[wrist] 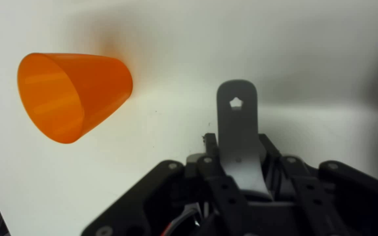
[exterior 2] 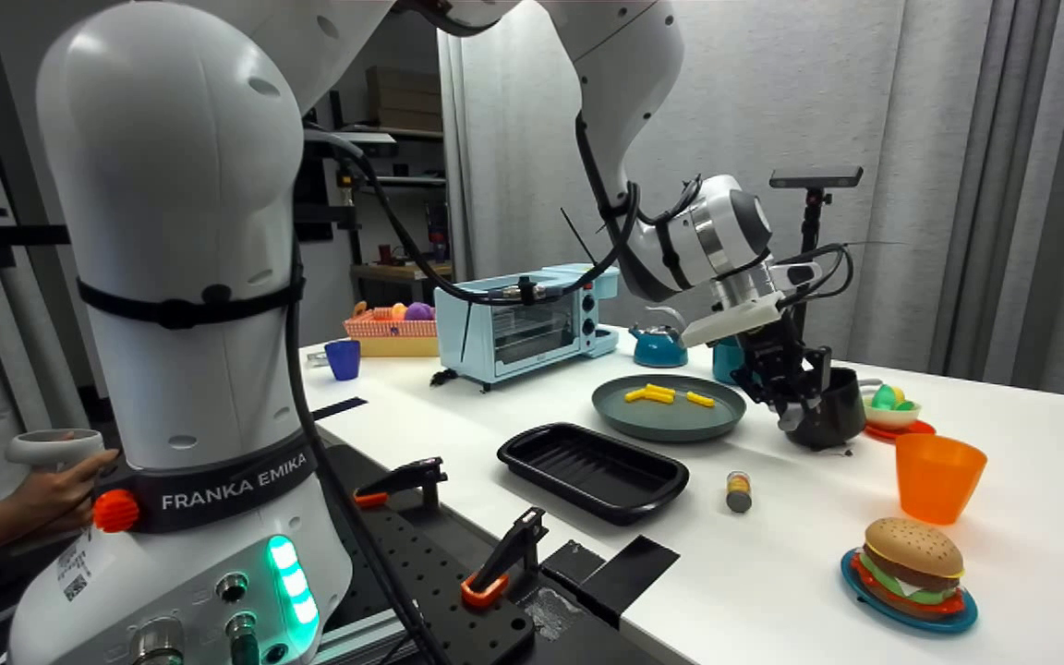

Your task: Pour out the potato chips from the black measuring cup and put them on the grey plate

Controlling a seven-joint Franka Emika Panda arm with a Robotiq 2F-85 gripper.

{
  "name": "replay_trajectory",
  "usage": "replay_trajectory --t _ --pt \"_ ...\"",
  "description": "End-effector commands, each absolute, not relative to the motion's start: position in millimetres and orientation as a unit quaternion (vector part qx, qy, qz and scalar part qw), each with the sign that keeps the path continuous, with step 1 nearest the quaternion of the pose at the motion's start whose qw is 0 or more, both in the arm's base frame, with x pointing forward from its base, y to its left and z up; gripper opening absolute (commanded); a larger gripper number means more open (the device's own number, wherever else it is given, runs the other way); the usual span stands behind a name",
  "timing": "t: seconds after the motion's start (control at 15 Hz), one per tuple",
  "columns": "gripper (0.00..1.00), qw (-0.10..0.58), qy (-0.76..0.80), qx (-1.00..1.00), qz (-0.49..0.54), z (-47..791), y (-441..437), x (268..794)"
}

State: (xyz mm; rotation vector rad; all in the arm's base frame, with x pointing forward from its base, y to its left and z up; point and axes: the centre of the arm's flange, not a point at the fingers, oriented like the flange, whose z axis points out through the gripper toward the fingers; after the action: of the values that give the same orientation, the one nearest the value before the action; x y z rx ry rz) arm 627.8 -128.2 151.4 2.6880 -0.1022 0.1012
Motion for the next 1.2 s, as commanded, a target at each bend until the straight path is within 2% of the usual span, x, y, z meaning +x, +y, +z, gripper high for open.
replay_trajectory --t 0.0,0.07,0.13,0.2,0.27,0.33,0.67,1.13 --pt "0.08 0.224 -0.040 0.973 0.037 148.3 -130.5 637.9" --pt "0.15 0.224 -0.041 0.973 0.037 148.2 -130.4 638.0" --pt "0.34 0.224 -0.042 0.973 0.037 148.1 -130.4 638.1" --pt "0.59 0.224 -0.044 0.973 0.038 148.0 -130.4 638.2" --pt "0.59 0.225 -0.044 0.973 0.038 147.8 -130.5 638.2" --pt "0.64 0.225 -0.044 0.973 0.038 147.7 -130.7 638.2" --pt "0.99 0.227 -0.043 0.972 0.037 145.9 -131.4 638.6" --pt "1.00 0.228 -0.043 0.972 0.041 144.8 -131.8 640.5"
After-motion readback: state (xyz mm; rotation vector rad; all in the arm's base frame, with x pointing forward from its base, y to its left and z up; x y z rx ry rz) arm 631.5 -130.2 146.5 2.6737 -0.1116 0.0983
